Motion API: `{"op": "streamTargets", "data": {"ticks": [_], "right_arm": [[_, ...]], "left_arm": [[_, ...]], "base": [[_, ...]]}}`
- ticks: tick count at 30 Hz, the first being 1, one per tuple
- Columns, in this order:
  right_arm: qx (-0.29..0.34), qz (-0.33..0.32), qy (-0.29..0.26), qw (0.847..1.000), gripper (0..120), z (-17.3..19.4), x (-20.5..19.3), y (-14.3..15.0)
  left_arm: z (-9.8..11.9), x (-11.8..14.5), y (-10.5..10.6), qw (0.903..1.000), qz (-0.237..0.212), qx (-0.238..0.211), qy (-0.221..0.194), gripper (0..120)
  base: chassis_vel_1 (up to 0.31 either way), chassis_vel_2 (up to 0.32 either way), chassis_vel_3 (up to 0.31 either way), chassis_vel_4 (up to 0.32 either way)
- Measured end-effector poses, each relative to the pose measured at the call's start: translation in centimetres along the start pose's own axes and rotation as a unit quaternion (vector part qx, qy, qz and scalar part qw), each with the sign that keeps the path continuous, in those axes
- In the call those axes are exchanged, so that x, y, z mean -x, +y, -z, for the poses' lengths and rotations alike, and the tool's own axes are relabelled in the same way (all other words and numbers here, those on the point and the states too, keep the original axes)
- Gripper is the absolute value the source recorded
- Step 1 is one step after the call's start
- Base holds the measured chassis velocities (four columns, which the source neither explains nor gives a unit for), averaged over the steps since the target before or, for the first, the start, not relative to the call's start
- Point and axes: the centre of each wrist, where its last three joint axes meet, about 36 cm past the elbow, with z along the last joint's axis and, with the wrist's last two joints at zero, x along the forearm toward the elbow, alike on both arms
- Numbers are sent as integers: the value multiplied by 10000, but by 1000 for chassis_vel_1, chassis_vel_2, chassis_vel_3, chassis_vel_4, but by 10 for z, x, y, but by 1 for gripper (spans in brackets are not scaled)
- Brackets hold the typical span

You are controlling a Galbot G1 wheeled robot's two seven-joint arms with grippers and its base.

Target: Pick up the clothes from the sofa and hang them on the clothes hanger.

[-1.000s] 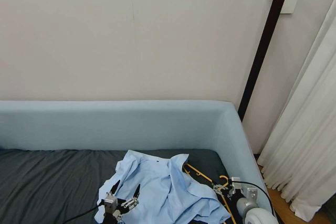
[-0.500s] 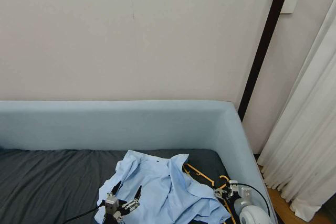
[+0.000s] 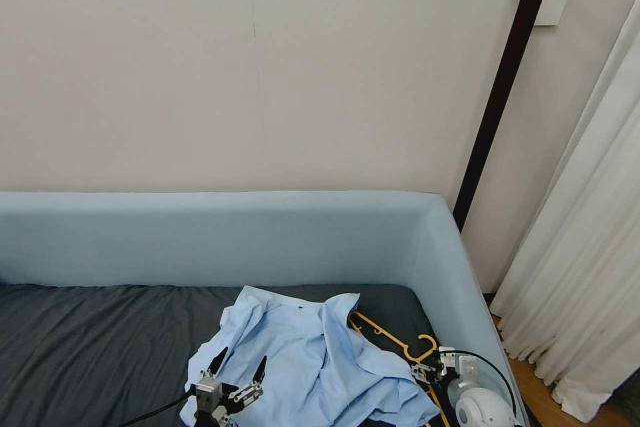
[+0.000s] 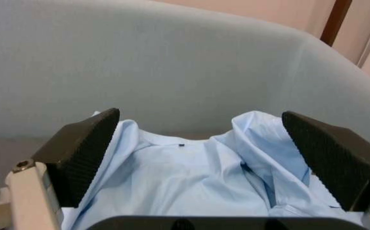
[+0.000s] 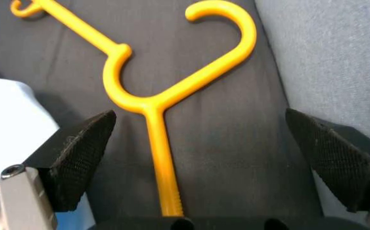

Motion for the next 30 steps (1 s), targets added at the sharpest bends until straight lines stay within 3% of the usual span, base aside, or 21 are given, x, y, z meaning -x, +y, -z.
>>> {"op": "streamTargets", "data": {"ticks": [13,16,25,28,30], "right_arm": [[-900,53,261,9956,96,-12,-3,-1],[-993,173,382,9942,88,-8,-4,1],[-984,435,633,9922,51,3,4,-1],[-989,444,636,9921,46,3,4,-1],[-1018,463,634,9917,32,4,3,-3]], "left_arm": [[-1,2,-1,10000,45,-76,-44,100],[-3,2,-3,9999,54,-98,-45,100],[-5,-1,-2,9999,82,-98,-45,100],[-5,-1,-2,9999,87,-98,-44,100],[-5,-2,-2,9999,90,-103,-49,100]], "base": [[0,0,0,0],[0,0,0,0],[0,0,0,0],[0,0,0,0],[0,0,0,0]]}}
